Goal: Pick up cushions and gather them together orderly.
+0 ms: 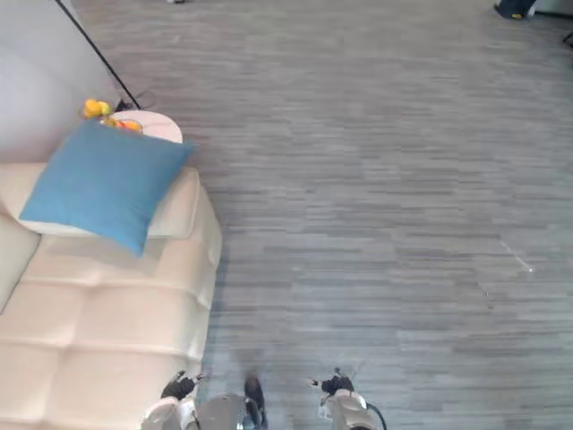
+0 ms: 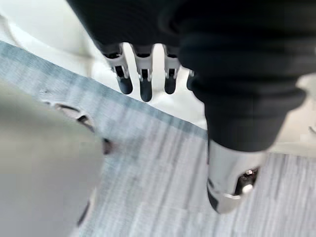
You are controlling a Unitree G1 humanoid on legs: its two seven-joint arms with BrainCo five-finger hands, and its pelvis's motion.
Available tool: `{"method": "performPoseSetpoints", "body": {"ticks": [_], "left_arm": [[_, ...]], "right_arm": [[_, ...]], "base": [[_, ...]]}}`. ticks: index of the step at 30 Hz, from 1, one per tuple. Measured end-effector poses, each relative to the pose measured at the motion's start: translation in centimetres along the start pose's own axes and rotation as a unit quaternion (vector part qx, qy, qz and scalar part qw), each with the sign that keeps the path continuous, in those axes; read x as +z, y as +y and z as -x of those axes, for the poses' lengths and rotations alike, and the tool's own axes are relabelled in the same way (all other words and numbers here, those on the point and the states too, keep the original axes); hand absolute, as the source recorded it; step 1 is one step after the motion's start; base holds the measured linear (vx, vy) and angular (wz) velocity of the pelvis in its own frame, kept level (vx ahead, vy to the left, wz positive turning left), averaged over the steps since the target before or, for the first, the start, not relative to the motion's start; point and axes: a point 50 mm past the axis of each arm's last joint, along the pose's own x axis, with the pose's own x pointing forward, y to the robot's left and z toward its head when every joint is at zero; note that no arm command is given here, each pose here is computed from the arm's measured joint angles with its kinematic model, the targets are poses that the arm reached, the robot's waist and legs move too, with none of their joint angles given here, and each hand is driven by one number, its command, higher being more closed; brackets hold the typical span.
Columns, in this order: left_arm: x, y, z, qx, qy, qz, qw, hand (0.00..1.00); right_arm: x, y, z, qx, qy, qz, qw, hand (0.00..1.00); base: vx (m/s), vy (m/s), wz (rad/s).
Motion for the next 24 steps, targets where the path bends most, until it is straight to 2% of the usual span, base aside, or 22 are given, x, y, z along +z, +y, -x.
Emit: {"method": "performPoseSetpoints", "body": {"ticks": [4, 8, 10, 15, 19, 24], "left_arm": [[0.0, 0.5, -0.1, 0.004, 0.003, -0.016, 1.000, 0.00], [-1.0, 1.0, 0.1, 0.011, 0.015, -0.016, 1.000, 0.00], [-1.6, 1.5, 0.3, 0.022, 0.023, 0.006, 0.999, 0.00], [-2.3, 0.0, 0.6, 0.010, 0.034, 0.035, 0.999, 0.00], [-1.7, 0.2, 0.4, 0.007, 0.018, 0.012, 1.000, 0.00], [-1.3, 0.0, 0.4, -0.005, 0.006, -0.013, 1.000, 0.00]], "right_arm": [[0.9, -1.6, -0.2, -0.017, -0.014, 0.010, 1.000, 0.00], [1.0, -1.7, -0.2, -0.015, -0.016, 0.021, 1.000, 0.00], [-0.3, -2.1, 0.0, -0.017, -0.002, 0.030, 0.999, 0.00], [0.7, -2.1, -0.3, -0.017, -0.005, 0.040, 0.999, 0.00], [0.0, -1.8, -0.4, -0.012, 0.015, 0.055, 0.998, 0.00], [0.0, -1.8, -0.4, -0.012, 0.017, 0.057, 0.998, 0.00]], "base": [[0.47, -0.016, 0.68], [0.44, -0.181, 0.93], [0.44, -0.297, 0.78], [0.45, -0.323, 0.33], [0.39, -0.190, 0.10], [0.32, 0.024, -0.10]]}}
